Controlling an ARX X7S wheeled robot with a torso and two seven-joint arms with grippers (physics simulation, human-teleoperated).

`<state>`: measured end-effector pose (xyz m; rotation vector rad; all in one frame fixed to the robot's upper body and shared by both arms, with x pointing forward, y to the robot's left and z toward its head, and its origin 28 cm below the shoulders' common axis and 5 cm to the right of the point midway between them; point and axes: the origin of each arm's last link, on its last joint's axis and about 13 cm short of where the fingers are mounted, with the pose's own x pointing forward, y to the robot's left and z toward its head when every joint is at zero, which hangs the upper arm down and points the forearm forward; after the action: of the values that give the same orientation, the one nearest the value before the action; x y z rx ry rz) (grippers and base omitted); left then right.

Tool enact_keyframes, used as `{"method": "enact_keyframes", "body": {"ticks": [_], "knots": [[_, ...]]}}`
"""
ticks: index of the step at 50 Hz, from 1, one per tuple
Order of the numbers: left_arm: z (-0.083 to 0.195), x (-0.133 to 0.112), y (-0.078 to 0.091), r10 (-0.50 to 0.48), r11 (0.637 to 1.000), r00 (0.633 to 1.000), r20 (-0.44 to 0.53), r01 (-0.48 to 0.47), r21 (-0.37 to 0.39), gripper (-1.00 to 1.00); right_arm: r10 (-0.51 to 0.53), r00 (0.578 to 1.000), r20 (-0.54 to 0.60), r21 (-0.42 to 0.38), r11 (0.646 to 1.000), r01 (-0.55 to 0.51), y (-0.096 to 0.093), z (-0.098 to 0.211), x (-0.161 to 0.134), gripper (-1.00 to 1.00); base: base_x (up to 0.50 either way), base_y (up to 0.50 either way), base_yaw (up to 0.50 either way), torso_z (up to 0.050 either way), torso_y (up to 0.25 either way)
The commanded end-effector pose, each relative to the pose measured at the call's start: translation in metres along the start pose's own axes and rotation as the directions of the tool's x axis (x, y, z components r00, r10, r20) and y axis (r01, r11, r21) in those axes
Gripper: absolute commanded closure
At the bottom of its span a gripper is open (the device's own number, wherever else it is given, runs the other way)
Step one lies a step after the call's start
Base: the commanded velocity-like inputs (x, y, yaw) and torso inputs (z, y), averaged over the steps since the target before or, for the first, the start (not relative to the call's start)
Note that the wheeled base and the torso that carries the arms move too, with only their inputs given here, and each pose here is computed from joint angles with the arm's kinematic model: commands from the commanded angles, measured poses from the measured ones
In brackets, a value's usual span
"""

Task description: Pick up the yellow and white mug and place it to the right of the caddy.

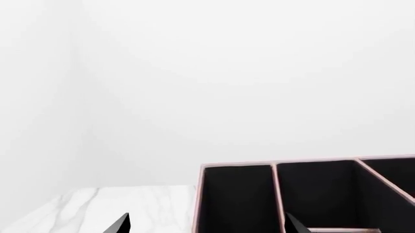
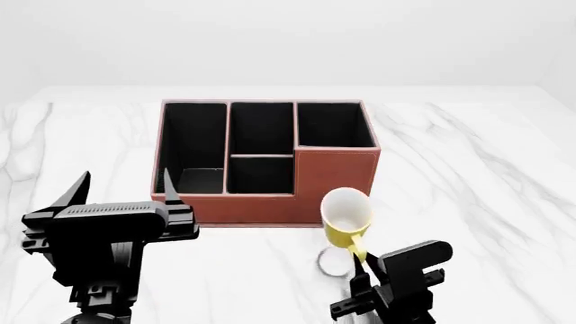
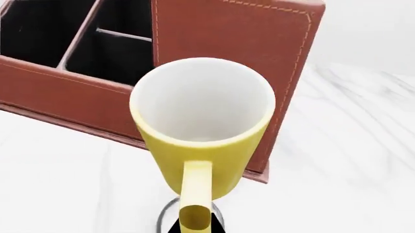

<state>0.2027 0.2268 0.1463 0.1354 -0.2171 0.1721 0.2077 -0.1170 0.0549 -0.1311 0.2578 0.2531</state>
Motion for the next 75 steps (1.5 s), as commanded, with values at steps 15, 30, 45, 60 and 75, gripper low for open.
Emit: {"method": "enact_keyframes", "body": {"ticks": [15,30,45,60,75], "knots": [[-0.001,0.000,0.001,0.003,1.000,1.000,-0.003,-0.003,-0.001,-1.00,-0.246,0.969,0.037,0.000,0.969,0.246,-0.038,0.008,-0.015,1.00,0.00,0.00,0.00,0.000,0.000],[-0.001,0.000,0.002,0.010,1.000,1.000,-0.003,-0.010,0.003,-1.00,-0.315,0.949,0.031,0.028,0.949,0.314,-0.058,0.010,0.001,1.00,0.00,0.00,0.00,0.000,0.001],[0.000,-0.001,0.003,0.016,1.000,1.000,-0.001,-0.016,0.008,-1.00,-0.330,0.944,0.025,0.062,0.943,0.328,-0.075,0.012,0.031,1.00,0.00,0.00,0.00,0.000,0.001],[0.001,-0.001,0.004,0.021,1.000,1.000,0.001,-0.021,0.012,-1.00,-0.310,0.951,-0.004,0.072,0.948,0.309,-0.087,0.009,0.073,1.00,0.00,0.00,0.00,0.000,0.001],[0.002,-0.002,0.004,0.021,1.000,1.000,0.004,-0.021,0.014,-1.00,-0.303,0.953,-0.024,0.055,0.951,0.304,-0.090,0.008,0.103,1.00,0.00,0.00,0.00,0.000,0.001]]}}
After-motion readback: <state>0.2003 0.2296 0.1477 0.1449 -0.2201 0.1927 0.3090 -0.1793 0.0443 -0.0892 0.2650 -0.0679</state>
